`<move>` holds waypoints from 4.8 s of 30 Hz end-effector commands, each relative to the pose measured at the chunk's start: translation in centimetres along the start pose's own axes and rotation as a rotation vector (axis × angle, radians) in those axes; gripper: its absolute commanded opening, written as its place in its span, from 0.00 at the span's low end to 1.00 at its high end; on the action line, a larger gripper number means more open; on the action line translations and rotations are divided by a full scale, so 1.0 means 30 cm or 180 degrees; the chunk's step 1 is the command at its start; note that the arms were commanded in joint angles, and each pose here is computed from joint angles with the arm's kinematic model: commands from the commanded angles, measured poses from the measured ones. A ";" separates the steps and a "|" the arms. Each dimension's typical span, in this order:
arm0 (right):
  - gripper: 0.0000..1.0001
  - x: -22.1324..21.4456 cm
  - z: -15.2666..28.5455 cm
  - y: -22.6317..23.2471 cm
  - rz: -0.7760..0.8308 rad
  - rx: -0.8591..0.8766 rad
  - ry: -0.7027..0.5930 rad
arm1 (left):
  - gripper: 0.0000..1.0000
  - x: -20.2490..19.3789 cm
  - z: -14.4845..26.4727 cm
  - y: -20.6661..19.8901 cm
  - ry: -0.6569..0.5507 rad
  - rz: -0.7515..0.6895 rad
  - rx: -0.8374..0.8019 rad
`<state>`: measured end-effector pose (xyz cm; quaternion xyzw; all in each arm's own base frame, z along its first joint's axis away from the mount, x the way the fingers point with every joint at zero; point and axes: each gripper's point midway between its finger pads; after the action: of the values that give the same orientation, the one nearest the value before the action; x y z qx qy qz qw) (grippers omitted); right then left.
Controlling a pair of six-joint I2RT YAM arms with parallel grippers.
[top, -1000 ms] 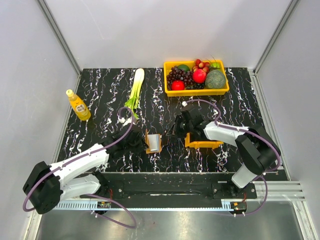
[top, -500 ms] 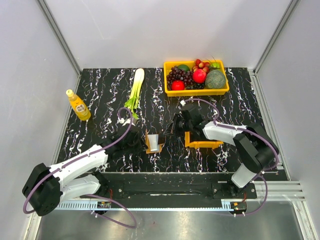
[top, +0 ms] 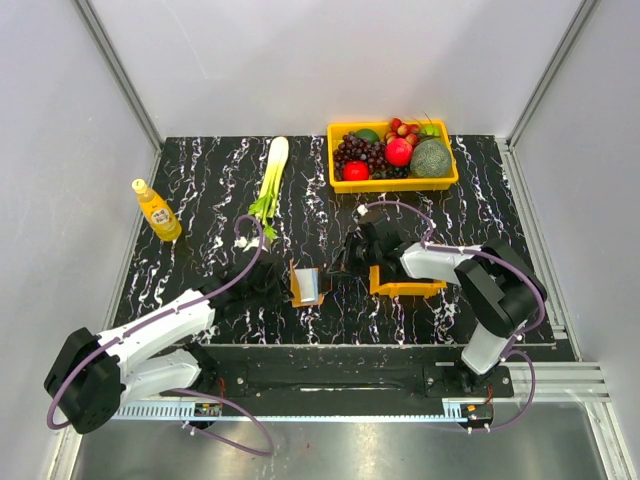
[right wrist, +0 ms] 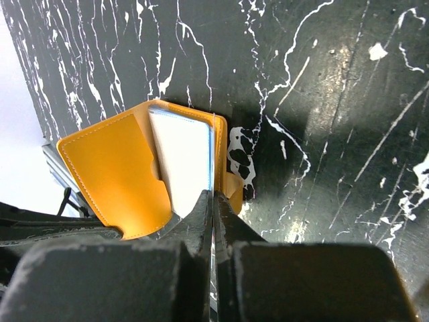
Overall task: Put the credit cards into the card holder
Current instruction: Open the card holder at the center of the board.
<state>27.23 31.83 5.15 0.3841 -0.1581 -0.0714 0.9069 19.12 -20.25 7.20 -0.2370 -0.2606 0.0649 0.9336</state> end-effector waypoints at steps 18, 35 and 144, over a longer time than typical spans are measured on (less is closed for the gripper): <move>0.00 -0.002 0.018 0.200 0.0061 0.0908 0.0158 | 0.00 -0.079 0.011 0.229 0.0215 0.0017 0.0962; 0.00 -0.001 -0.036 0.124 0.0181 0.0350 0.0034 | 0.00 -0.025 0.002 0.163 0.0023 -0.0133 0.0638; 0.00 0.034 0.022 0.343 0.0732 0.0490 -0.0119 | 0.00 0.063 0.036 0.038 -0.0075 -0.0564 0.0244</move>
<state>27.46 37.31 12.67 0.4301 -0.2090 0.0226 0.8780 19.00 -17.34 5.77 -0.1475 -0.2578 0.0003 0.9549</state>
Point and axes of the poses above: each gripper's point midway between its finger pads, its own z axis back along the fingers, its own y axis along the line the jaws close on, x = y × z, and after that the axes turned 5 degrees about -z, right-handed
